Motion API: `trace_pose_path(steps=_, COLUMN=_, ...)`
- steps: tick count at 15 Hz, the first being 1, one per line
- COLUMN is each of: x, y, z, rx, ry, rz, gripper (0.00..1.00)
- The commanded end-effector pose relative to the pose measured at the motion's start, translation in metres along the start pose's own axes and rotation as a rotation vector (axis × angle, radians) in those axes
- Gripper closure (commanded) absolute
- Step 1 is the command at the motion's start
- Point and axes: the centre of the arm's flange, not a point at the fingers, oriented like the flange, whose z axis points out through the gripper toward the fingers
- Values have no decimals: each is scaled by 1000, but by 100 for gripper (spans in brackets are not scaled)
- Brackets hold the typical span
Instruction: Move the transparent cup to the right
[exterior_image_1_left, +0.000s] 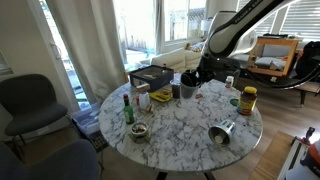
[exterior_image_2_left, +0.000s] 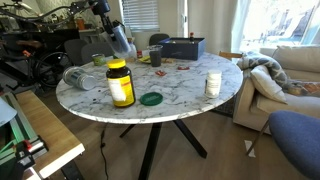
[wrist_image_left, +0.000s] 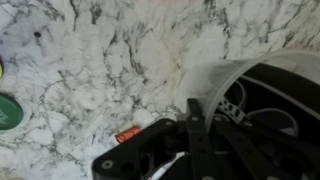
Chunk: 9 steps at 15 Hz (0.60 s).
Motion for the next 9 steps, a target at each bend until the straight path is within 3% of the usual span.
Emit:
trace_pose_path(steps=1, x=17, y=0, z=-8, rx=14, ry=-19, rz=138, gripper=99)
trace_pose_path(steps=4, x=70, y=25, z=-31, rx=-38, ry=6, rz=295, gripper=99)
trace_pose_path(steps=7, x=132, y=72, z=-48, rx=-91, ry=-18, rz=449, gripper=99)
trace_pose_path(steps=9, x=171, y=105, z=-51, rx=-64, ry=-54, rz=560, gripper=99)
